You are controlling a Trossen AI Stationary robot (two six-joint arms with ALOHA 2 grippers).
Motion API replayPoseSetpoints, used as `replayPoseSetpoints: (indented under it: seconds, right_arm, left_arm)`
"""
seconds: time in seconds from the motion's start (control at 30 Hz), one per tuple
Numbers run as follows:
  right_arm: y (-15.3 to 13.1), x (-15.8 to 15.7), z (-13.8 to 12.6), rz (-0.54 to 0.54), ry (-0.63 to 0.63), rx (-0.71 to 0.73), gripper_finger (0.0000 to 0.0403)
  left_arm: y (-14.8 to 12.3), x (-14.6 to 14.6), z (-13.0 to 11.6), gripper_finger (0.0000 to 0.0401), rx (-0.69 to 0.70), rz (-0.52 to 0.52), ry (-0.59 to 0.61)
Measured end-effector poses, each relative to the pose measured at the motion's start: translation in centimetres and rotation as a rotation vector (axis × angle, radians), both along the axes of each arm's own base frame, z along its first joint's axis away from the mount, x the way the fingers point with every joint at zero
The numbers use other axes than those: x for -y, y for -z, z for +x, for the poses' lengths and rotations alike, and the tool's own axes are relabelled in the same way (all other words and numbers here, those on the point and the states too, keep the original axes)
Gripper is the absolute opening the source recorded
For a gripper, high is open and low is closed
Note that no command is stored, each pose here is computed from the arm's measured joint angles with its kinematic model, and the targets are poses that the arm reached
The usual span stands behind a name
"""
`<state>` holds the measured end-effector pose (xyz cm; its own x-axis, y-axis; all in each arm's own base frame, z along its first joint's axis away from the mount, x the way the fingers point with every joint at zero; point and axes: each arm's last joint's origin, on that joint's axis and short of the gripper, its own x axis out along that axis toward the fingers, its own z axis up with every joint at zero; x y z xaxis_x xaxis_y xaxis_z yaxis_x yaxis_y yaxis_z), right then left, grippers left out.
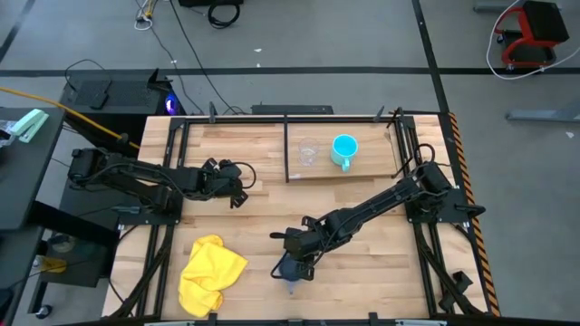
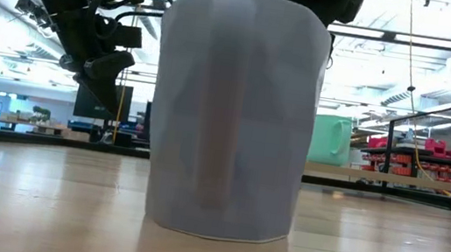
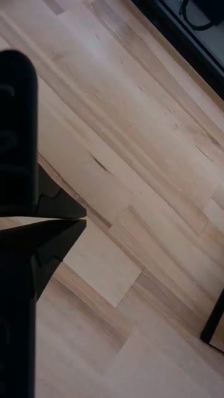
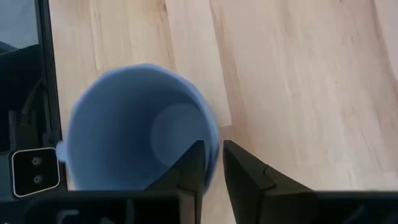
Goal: Stack small to large cups/mugs on shelf
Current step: Put the blue mug on the shelf
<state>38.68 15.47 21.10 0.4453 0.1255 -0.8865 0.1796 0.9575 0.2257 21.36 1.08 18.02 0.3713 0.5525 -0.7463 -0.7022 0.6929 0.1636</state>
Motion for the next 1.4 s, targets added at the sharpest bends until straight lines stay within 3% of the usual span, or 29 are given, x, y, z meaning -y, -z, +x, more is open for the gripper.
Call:
replayPoseSetpoints:
  seconds: [0.5, 0.77, 1.1, 1.4]
  right_arm:
    - [0.0, 0.4, 0.1, -0.002, 0.014, -0.001, 0.001]
    - [0.0, 0.6, -0.3, -0.044, 0.027, -0.034, 0.0006]
    - [-2.8, 2.2, -3.3, -0.21, 0.061, -0.118, 0.0003]
    - [-7.0, 5.8, -8.2, -0.365, 0.23, -0.297, 0.0002]
  left_arm:
    - [0.0, 0.0, 0.0, 0.0022, 0.0, 0.0, 0.0]
    - [0.0, 0.0, 0.0, 0.0021, 0.0, 0.0, 0.0]
    - [0.0, 0.0, 0.0, 0.0017, 0.001, 0.0, 0.0]
    - [0.0, 0.0, 0.0, 0.0019, 0.001, 0.0, 0.0]
